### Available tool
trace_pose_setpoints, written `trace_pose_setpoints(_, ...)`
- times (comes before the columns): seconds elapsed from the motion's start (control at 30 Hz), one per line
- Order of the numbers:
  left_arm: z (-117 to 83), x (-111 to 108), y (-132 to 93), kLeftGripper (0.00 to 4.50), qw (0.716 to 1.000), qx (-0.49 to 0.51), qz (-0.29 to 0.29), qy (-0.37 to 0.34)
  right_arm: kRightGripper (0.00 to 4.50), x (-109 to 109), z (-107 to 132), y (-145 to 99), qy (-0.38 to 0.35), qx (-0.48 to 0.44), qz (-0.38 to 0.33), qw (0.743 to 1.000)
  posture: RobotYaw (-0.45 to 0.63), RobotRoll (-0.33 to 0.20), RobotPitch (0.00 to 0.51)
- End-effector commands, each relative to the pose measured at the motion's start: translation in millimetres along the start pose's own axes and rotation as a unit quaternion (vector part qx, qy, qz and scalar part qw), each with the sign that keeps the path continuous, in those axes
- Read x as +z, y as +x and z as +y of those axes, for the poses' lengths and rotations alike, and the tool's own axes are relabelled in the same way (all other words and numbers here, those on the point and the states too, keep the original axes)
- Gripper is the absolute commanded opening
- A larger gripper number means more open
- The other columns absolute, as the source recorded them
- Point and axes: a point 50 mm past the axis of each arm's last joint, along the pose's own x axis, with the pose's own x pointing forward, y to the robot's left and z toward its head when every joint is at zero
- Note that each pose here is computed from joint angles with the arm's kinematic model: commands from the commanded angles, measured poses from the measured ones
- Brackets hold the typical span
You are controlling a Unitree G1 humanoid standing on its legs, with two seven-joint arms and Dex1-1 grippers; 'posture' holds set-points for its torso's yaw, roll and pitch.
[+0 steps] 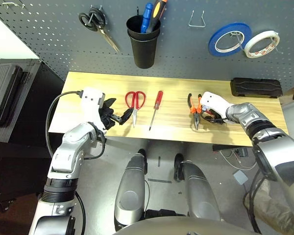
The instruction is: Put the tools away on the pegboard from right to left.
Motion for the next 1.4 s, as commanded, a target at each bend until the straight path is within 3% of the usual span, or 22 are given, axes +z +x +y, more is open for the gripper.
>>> trace_pose_setpoints(0.03, -4.1, -0.4, 3.4, 4.5, 1.0, -0.011, -0.005, -0.004, 0.02, -20.6, -1.1, -4.0, 0.002, -0.021, 0.016, 1.0, 0.34, 0.0, 0.36)
trace_pose_setpoints(0.17, -7.6, 4.2, 6.1, 4.5, 0.999, -0.031, -0.025, 0.002, 0.02, -28.9, -5.7, -9.3, 0.024, -0.064, -0.019, 0.997, 0.33, 0.0, 0.344)
trace_pose_setpoints(0.43, -26.8, 19.0, 0.3, 4.5, 0.989, -0.107, -0.104, 0.008, 0.02, -67.4, 13.4, -18.2, 0.081, -0.199, -0.1, 0.971, 0.31, 0.0, 0.325)
trace_pose_setpoints(0.67, -50.8, 37.3, -4.6, 4.5, 0.97, -0.195, -0.14, 0.035, 0.02, -95.3, 19.3, -44.8, 0.11, -0.356, -0.144, 0.917, 0.28, 0.0, 0.309)
trace_pose_setpoints(0.97, -72.8, 72.2, -1.2, 4.5, 0.94, -0.275, -0.184, 0.078, 0.02, -125.1, 10.0, -79.7, 0.118, -0.472, -0.171, 0.857, 0.26, 0.0, 0.283)
trace_pose_setpoints(1.2, -79.8, 83.2, 1.7, 4.5, 0.931, -0.291, -0.199, 0.099, 0.02, -130.9, -5.5, -107.5, 0.102, -0.52, -0.212, 0.821, 0.25, 0.0, 0.267)
trace_pose_setpoints(1.4, -81.4, 87.8, 5.1, 4.5, 0.927, -0.292, -0.213, 0.105, 0.02, -122.0, -21.4, -124.1, 0.055, -0.546, -0.235, 0.803, 0.24, 0.0, 0.267)
